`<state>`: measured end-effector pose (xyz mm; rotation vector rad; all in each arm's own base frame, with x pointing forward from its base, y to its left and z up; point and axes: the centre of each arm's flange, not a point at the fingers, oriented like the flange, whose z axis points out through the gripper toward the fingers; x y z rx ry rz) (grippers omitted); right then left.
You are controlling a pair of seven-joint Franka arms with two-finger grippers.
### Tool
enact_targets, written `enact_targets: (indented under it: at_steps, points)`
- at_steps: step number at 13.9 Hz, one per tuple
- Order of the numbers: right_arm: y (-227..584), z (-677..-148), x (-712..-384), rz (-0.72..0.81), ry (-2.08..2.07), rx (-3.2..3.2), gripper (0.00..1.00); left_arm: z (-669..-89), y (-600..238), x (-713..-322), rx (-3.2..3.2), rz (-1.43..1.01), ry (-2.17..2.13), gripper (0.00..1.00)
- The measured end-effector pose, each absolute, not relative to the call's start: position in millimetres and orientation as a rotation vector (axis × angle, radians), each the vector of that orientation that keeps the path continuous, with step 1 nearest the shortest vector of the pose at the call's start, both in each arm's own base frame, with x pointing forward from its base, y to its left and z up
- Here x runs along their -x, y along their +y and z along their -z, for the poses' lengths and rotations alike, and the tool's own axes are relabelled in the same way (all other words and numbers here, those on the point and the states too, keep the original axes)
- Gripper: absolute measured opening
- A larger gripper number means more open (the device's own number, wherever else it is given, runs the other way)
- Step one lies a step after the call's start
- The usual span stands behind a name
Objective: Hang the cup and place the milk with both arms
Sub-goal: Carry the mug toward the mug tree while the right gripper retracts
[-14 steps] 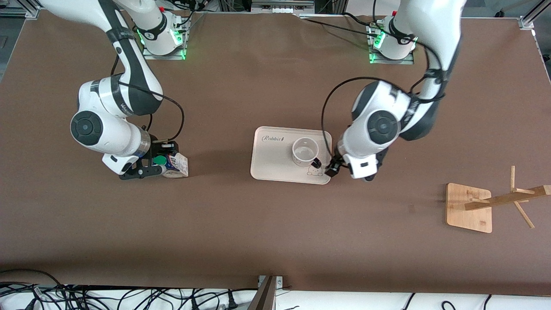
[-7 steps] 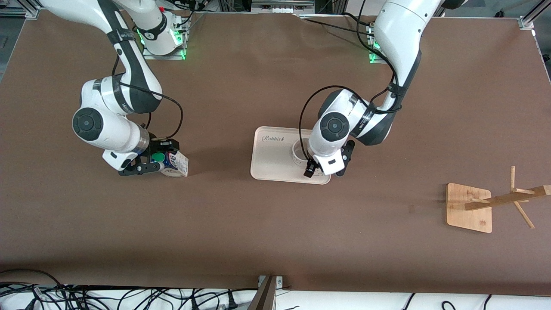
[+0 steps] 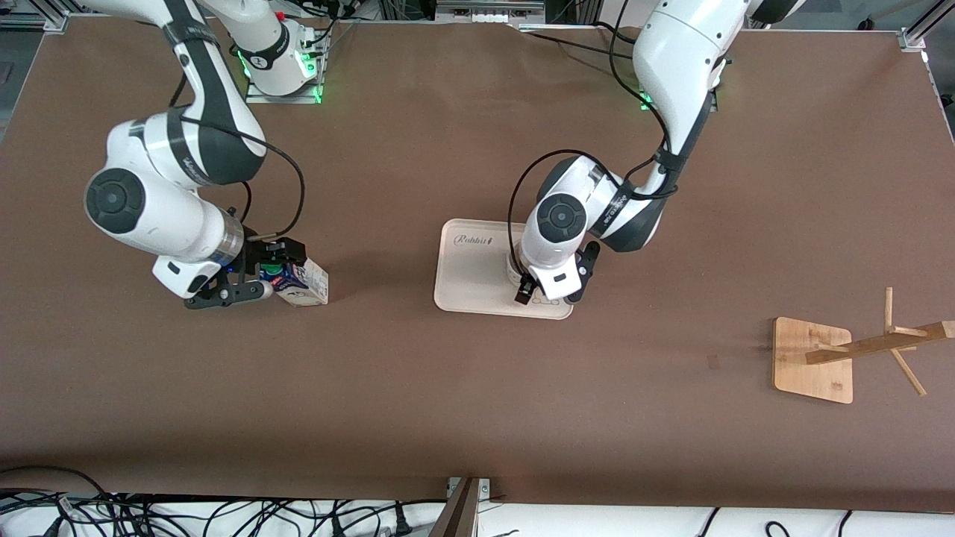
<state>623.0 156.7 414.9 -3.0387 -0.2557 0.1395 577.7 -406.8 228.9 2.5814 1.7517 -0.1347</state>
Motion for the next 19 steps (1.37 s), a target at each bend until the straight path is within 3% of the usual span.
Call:
enact_targets:
  at_steps: [1,9,12,19]
  points:
    - [158,-434,-622,-0.137,-0.262,3.037,1.0,-227,-409,-579,-2.567,0.123,1.744,0.9]
    - [148,-558,-579,-0.018,-0.272,3.101,1.0,-239,-402,-595,-2.586,0.052,1.652,0.06]
    - [140,-582,-564,-0.014,-0.27,3.119,1.0,-262,-387,-607,-2.635,0.041,1.613,0.07]
    - [115,-586,-564,-0.035,-0.253,3.127,1.0,-433,-207,-689,-2.89,-0.02,1.124,0.07]
